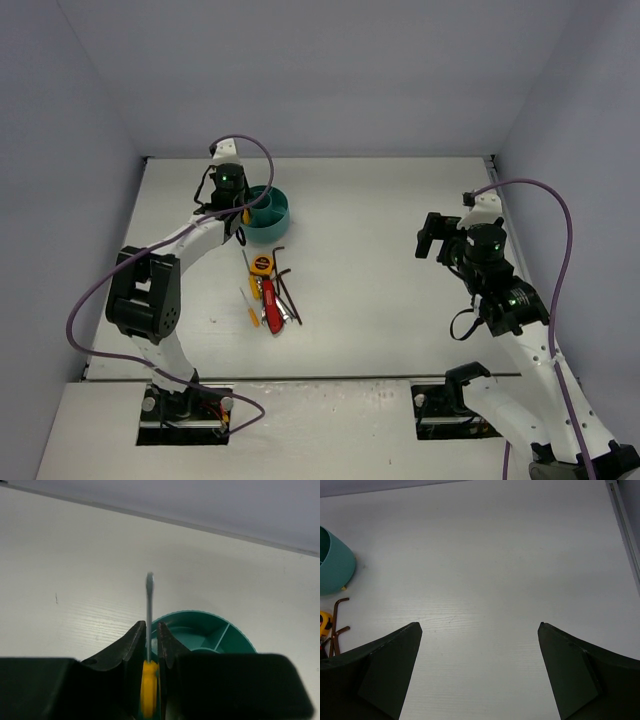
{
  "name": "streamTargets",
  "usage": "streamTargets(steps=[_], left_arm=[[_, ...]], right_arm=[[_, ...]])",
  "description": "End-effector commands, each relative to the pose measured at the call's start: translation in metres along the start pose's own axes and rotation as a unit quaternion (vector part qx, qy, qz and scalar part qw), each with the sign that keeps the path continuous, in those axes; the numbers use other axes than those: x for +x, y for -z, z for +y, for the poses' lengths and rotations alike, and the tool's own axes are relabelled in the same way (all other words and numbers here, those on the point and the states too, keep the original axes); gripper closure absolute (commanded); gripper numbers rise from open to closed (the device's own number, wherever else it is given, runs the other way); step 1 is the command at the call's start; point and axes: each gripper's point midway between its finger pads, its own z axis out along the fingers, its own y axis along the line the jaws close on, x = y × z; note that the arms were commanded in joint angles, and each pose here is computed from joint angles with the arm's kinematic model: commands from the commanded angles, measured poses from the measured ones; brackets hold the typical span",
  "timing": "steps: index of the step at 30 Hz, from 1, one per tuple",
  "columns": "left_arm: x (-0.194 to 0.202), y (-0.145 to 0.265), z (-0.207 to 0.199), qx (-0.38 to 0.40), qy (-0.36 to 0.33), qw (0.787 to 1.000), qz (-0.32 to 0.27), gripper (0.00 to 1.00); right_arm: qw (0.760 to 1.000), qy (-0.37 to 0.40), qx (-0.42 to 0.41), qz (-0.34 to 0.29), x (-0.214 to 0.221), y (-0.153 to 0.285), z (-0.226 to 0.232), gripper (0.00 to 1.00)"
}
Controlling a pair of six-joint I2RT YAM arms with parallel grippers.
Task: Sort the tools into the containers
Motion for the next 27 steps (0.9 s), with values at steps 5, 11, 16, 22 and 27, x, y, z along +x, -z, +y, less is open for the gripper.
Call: streamTargets(steps=[5, 11, 16, 22, 27], left_arm=[[-0.031, 0.006, -0.003, 0.007, 0.042, 0.998, -0.047, 0.85], [-0.065, 0.045, -0.002, 0.008, 0.069, 0.997, -0.027, 0.57], [-0.023, 0.095, 0.021, -0.049, 0.091, 0.988, 0.111, 0.56], [0.062, 0.140, 0.031, -0.067, 0.121, 0.958, 0.250, 0.56], [0.117, 0.151, 0.033, -0.086, 0.134, 0.936, 0.313, 0.62]], right_arm=[[0.999, -0.006, -0.006, -0.037, -0.020, 0.004, 0.003, 0.00], [0.999, -0.008, -0.012, -0.047, -0.027, 0.009, 0.005, 0.00], [0.999, -0.013, -0.023, -0.046, -0.027, 0.009, 0.009, 0.00], [0.998, -0.023, -0.034, -0.037, -0.020, 0.009, 0.013, 0.00], [0.998, -0.030, -0.053, -0.027, -0.014, 0.008, 0.021, 0.00]])
